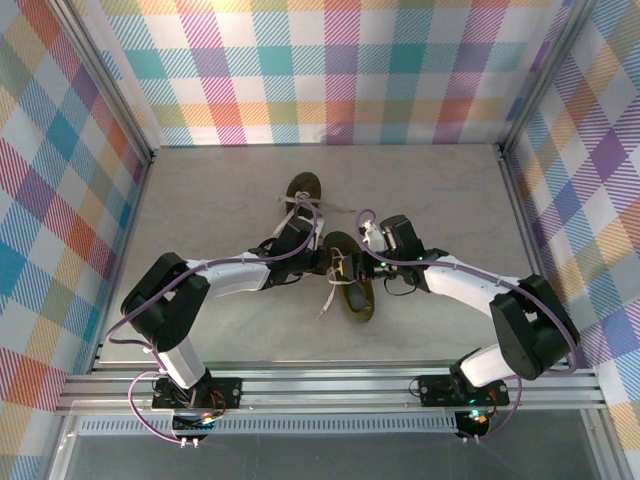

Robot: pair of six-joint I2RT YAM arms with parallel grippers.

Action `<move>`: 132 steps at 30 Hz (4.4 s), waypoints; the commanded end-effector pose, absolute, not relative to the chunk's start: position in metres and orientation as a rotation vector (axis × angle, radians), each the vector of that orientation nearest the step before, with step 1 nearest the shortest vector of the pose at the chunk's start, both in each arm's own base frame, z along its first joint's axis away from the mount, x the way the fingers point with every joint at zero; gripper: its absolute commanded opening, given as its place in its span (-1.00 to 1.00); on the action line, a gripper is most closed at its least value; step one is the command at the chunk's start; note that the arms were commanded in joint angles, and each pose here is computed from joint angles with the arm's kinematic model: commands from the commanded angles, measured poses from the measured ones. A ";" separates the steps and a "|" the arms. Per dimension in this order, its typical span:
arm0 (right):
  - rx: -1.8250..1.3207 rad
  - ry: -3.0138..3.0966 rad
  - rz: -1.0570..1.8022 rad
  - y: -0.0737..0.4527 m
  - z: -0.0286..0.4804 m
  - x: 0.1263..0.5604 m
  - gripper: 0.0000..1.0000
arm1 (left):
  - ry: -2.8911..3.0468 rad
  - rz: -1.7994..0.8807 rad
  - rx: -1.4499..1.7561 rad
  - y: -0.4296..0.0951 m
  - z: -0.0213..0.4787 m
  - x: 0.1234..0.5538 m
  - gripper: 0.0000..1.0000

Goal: Tie the shoes

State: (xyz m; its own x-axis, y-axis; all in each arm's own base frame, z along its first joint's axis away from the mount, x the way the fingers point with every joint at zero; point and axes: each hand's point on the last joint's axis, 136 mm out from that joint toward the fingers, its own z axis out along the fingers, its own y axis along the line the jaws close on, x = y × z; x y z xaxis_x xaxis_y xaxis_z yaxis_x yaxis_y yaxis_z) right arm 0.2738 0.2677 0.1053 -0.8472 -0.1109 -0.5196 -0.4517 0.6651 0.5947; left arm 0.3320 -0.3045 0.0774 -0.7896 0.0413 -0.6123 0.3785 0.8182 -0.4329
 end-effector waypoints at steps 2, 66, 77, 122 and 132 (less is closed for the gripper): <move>-0.452 2.405 1.081 0.272 0.112 0.269 -0.27 | 2.402 -0.761 0.302 -0.308 0.076 0.336 -1.00; -0.488 2.325 0.706 0.251 0.115 0.303 -1.00 | 2.327 -0.872 0.359 -0.310 0.096 0.319 -1.00; -0.640 2.229 0.410 0.248 0.112 0.315 -1.00 | 2.318 -0.939 0.423 -0.311 0.096 0.299 -0.79; -0.648 2.187 0.446 0.251 0.116 0.311 -1.00 | 2.618 -0.141 0.496 -0.242 0.014 0.196 -1.00; -0.702 2.198 0.385 0.246 0.109 0.310 -1.00 | 2.681 -0.140 0.348 -0.203 0.009 0.172 -1.00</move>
State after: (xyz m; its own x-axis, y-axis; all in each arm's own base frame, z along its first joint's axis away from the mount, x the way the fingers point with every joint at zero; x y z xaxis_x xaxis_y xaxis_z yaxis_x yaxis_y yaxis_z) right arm 0.3115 0.2487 0.1087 -0.5643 -0.3282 -0.7575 -0.5836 0.8076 0.0848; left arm 0.1850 -0.2256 0.0189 -0.8440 0.2409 -0.4792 0.3164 0.9451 -0.0821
